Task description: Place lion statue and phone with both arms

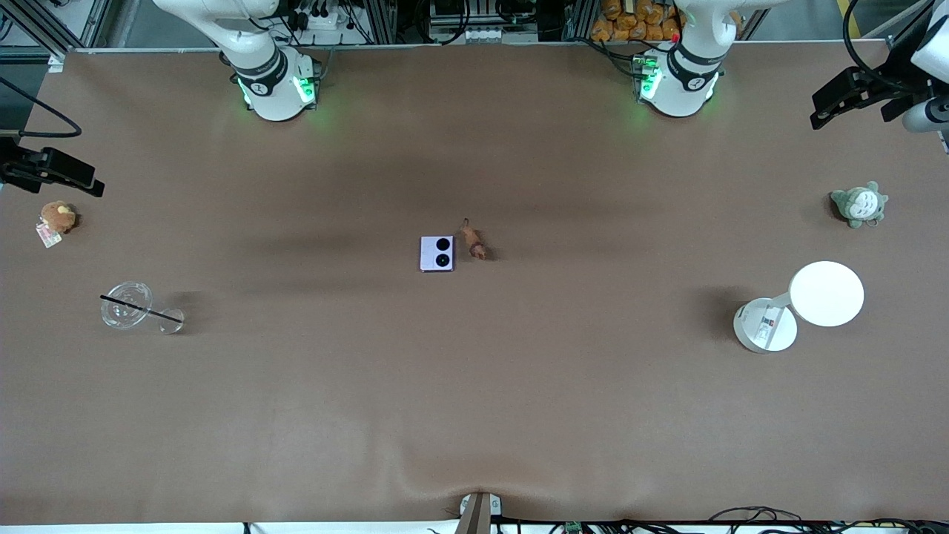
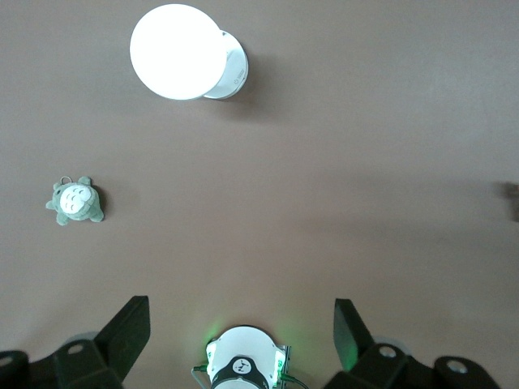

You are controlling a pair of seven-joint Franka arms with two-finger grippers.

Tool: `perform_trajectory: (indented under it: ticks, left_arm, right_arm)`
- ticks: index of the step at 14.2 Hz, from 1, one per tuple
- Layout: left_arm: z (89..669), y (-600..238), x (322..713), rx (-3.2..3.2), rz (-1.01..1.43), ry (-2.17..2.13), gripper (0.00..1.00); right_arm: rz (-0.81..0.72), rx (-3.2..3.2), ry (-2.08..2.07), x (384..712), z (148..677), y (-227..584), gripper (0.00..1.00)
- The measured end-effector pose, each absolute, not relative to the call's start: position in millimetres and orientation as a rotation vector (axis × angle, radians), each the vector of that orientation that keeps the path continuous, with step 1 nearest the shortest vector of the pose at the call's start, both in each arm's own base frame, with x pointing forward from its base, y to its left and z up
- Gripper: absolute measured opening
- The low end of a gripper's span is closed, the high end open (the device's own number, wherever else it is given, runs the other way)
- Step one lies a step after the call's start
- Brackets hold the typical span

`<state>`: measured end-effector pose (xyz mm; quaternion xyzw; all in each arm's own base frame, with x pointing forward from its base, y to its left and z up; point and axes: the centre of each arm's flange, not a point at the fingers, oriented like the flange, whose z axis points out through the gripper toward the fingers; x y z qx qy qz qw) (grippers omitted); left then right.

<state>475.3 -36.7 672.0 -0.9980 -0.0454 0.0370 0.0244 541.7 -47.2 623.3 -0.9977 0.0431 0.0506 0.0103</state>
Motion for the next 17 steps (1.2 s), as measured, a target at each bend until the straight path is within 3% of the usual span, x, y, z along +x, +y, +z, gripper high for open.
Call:
perform_trajectory:
  ticks: [17]
  left_arm:
    - [653, -36, 503, -3.093, 0.169, -0.139, 1.00]
  right_arm:
    - [0.164, -3.114, 0.148, 543, 621, -47, 1.00]
